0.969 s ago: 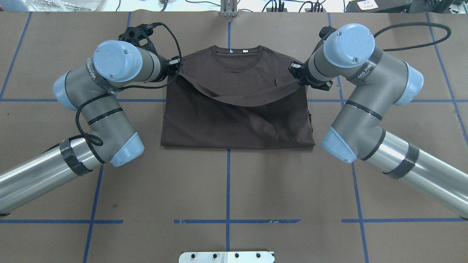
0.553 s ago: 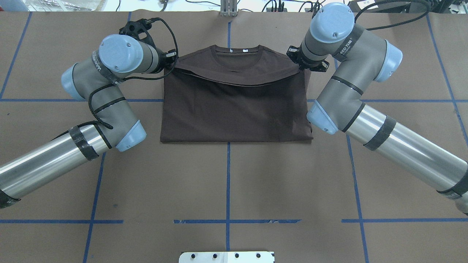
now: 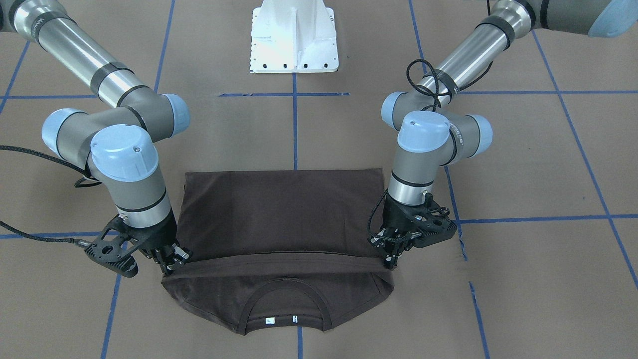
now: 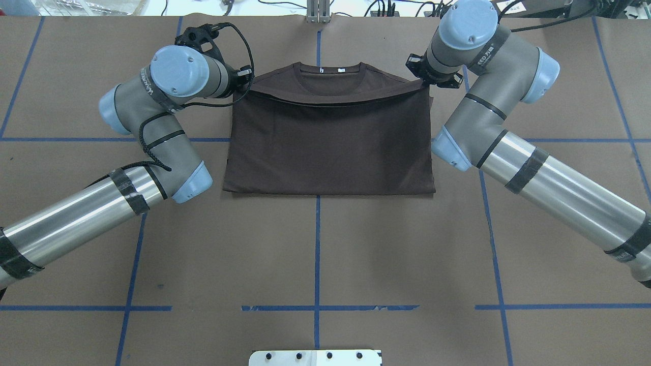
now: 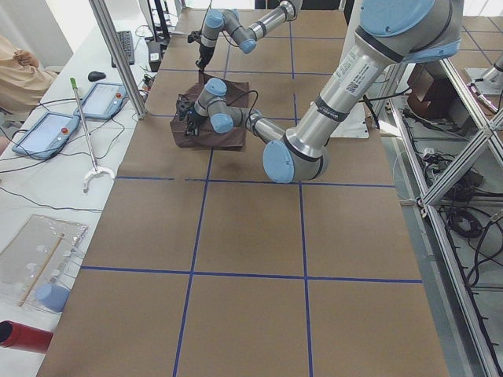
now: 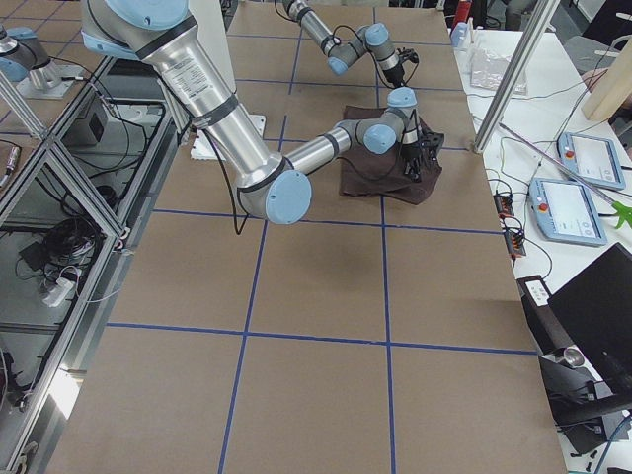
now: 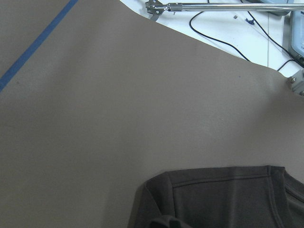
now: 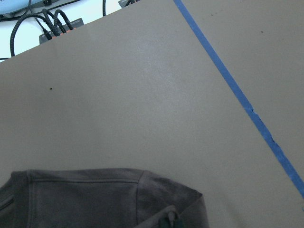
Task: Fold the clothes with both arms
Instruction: 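Lay the hem at the collar and open both grippers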
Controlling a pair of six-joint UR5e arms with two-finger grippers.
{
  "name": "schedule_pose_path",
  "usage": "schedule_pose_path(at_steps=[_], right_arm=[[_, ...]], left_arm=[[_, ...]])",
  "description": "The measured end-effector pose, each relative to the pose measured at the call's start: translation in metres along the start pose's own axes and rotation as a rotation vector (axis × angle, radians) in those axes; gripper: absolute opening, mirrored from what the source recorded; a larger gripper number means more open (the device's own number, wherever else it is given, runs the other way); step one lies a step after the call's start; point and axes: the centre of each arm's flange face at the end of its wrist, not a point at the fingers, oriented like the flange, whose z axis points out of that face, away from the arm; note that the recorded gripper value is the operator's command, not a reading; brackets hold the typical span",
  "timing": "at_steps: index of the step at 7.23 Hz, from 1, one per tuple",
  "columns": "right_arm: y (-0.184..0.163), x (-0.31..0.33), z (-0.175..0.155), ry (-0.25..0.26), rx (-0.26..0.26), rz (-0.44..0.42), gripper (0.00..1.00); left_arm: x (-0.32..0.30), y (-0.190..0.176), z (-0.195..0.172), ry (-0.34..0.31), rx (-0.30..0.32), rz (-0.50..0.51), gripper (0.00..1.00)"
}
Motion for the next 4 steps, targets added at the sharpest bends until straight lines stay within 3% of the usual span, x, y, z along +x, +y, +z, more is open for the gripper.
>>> schedule_pose_path(at_steps=[1,3,4], right_arm=[[-0.0052,0.0006,-0.0013,-0.001,0.004,-0.004,0.0],[-0.0089,0.0029,0.0042,0.009,0.005,-0.007,0.0],[-0.0094,0.0056,0.0083,0.016,0.004,-0.007,0.01]], left_arm=[[0.0007,-0.0007,0.0002,0.001,0.001,0.001,0.03],[0.0023,-0.0017,-0.0002,0.003,0.002,0.001,0.28],[0.0028,-0.002,0.0012,0.002,0.002,0.001,0.61]])
